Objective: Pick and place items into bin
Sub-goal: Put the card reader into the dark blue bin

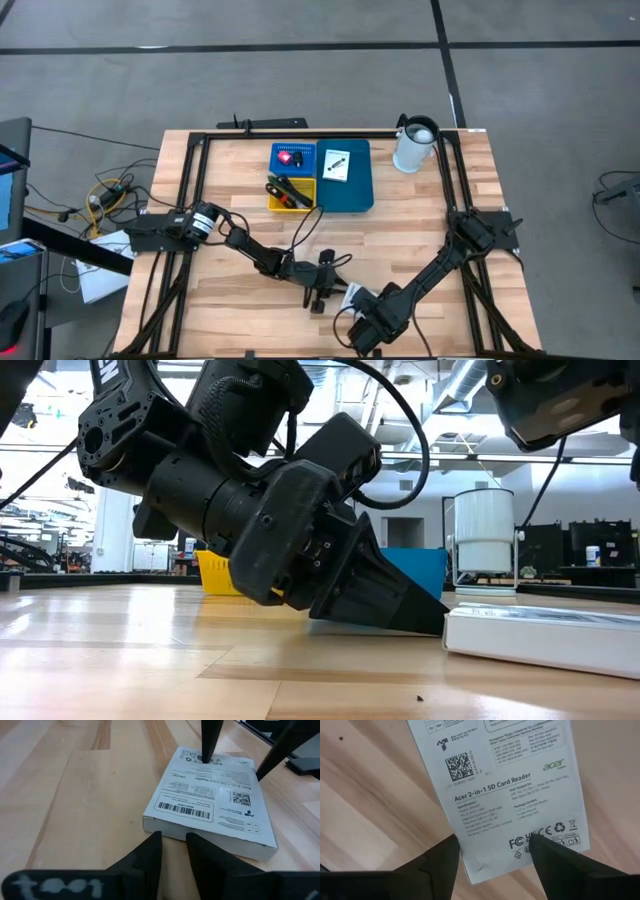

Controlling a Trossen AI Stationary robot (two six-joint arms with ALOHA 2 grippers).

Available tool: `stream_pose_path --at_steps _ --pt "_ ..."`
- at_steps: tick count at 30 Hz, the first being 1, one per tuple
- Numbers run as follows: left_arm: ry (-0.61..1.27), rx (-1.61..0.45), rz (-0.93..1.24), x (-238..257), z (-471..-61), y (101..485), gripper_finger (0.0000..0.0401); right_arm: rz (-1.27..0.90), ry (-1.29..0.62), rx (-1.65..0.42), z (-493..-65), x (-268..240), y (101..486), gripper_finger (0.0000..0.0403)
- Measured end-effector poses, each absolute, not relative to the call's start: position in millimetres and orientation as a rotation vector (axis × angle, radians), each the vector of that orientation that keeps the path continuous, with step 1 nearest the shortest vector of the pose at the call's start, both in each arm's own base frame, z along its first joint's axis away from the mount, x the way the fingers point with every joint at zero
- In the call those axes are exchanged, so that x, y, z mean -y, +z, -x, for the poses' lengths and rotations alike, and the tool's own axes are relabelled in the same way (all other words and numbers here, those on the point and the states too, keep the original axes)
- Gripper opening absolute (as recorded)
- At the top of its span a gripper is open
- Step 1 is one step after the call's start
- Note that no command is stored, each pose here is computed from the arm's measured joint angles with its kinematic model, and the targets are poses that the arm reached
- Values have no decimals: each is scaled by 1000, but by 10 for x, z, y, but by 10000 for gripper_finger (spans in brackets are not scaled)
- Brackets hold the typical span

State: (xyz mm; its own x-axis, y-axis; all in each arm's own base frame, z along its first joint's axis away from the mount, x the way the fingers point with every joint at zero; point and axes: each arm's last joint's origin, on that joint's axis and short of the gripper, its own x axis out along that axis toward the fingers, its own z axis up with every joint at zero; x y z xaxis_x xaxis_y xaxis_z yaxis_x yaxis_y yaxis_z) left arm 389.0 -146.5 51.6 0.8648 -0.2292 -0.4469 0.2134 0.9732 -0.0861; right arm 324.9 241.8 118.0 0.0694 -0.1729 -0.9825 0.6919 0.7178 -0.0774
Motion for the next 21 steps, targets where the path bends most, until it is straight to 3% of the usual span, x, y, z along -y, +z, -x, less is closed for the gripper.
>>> stream_pose_path --at_steps 9,21 --pt "-224 -476 56 1477 -3886 514 95 -508 -745 -1333 -3234 -2402 1169 203" --pt "-221 -479 80 1484 -3883 515 95 -536 -743 -1329 -3228 -2401 1138 27"
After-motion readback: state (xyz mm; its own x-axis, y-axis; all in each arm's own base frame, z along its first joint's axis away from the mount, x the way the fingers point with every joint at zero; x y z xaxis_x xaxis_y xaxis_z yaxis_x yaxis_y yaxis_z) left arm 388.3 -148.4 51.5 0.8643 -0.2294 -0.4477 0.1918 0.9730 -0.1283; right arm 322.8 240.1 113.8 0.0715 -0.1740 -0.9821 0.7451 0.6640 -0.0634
